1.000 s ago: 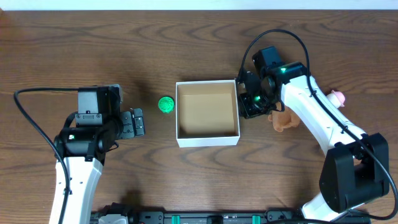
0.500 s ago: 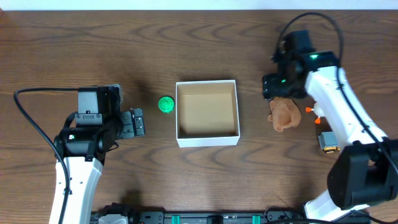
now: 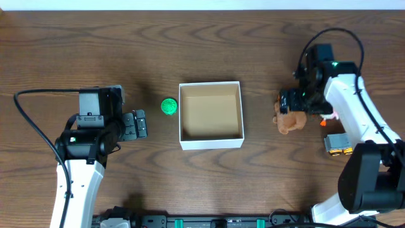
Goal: Pack container
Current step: 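Move the right gripper to the brown plush bear and grasp it, then carry the bear into the white box and release it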
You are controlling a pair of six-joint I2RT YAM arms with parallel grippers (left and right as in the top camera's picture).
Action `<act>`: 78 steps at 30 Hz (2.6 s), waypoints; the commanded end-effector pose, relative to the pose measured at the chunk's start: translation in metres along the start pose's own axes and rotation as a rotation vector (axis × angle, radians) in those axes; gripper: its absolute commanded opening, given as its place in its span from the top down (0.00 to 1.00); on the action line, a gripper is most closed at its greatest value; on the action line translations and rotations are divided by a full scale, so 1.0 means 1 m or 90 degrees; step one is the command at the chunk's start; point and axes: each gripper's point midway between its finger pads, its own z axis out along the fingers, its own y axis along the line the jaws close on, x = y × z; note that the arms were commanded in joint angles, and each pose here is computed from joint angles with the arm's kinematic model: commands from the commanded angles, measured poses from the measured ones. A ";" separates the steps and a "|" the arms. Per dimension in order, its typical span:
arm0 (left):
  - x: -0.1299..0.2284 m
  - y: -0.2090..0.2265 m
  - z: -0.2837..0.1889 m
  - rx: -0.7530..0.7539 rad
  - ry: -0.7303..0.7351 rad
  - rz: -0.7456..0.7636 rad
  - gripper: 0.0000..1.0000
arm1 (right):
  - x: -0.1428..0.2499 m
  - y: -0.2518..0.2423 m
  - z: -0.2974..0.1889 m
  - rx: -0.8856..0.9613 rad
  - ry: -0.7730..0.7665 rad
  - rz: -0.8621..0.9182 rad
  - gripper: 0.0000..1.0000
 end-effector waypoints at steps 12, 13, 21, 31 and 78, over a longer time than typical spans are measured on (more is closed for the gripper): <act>-0.004 -0.001 -0.003 0.005 -0.008 -0.010 0.02 | 0.005 0.007 0.042 0.001 -0.038 -0.028 0.50; -0.004 -0.001 -0.003 0.005 -0.008 -0.010 0.02 | 0.003 0.007 0.042 0.000 -0.044 -0.029 0.62; -0.004 -0.001 -0.003 0.004 -0.008 -0.010 0.02 | -0.007 0.016 0.031 -0.004 -0.071 -0.035 0.97; -0.004 -0.001 -0.003 0.004 -0.007 -0.010 0.02 | -0.030 0.108 -0.062 -0.069 -0.240 -0.130 0.97; -0.004 -0.001 -0.003 0.004 -0.007 -0.010 0.02 | -0.011 0.214 -0.053 -0.139 -0.255 -0.133 0.33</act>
